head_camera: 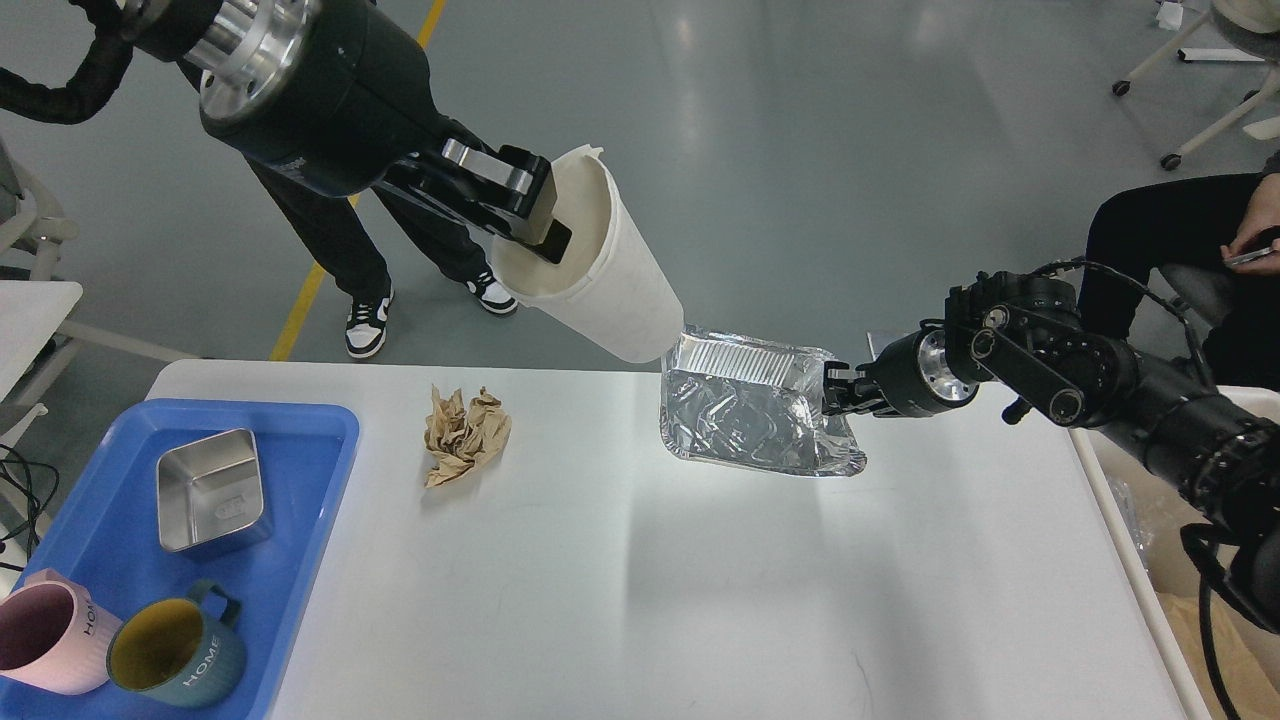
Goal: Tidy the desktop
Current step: 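Lift the paper cup with the left gripper over the held foil tray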
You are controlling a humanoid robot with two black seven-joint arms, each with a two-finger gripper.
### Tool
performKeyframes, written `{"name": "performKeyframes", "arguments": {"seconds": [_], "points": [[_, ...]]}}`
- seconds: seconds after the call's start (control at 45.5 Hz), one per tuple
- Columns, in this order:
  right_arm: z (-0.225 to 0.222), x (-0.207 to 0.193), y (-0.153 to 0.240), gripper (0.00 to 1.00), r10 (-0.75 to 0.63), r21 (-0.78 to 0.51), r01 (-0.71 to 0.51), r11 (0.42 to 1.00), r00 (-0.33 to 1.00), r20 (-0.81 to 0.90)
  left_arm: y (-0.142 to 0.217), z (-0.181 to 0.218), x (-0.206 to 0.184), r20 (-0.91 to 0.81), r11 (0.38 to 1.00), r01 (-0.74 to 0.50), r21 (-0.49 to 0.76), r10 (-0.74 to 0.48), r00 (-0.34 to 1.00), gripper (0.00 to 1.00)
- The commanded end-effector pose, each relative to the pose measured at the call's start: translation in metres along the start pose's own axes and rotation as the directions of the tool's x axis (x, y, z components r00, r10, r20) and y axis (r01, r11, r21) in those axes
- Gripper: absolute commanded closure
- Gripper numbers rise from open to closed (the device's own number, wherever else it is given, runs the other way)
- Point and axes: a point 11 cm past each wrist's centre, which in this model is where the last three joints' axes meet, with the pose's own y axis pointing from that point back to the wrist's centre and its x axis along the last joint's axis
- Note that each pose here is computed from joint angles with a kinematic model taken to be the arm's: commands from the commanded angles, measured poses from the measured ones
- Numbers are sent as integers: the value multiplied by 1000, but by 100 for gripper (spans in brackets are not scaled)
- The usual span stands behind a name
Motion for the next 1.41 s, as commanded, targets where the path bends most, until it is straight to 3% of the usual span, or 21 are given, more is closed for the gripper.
{"name": "performKeyframes", "arguments": {"seconds": [0.0, 0.22, 0.418, 0.616, 0.901, 1.011, 1.143, 1.187, 1.253, 1.385], "points": [[2, 1, 5, 100, 2, 2, -2, 1000, 1000, -8, -36, 2, 43, -75, 999, -43, 9, 44, 996, 100], [-3, 1, 9, 100, -2, 12, 2, 1000, 1000, -26, -152, -12, 60, -180, 998, -14, 65, 25, 983, 100], [2, 5, 14, 100, 12, 6, -12, 1000, 1000, -20, -234, -15, 38, -238, 996, 8, 92, 14, 971, 100], [0, 5, 14, 100, 10, 9, -10, 1000, 1000, -23, -273, -7, 20, -283, 997, 4, 81, 20, 959, 100], [1, 4, 14, 100, 9, 9, -9, 1000, 1000, -22, -293, -12, 7, -321, 996, -10, 89, 38, 946, 100], [0, 4, 13, 100, 8, 8, -8, 1000, 1000, -23, -299, -11, 4, -330, 996, -16, 88, 45, 943, 96], [0, 4, 13, 100, 8, 8, -8, 1000, 1000, -23, -302, -13, 2, -344, 995, -30, 93, 60, 937, 80], [0, 4, 13, 100, 8, 8, -8, 1000, 1000, -23, -302, -13, 3, -349, 995, -39, 95, 70, 934, 65], [0, 4, 13, 100, 8, 9, -7, 1000, 1000, -24, -302, -13, 5, -357, 994, -56, 97, 87, 930, 32], [-1, 3, 13, 100, 7, 10, -6, 1000, 1000, -24, -295, -4, 15, -370, 994, -87, 60, 103, 923, 4]]}}
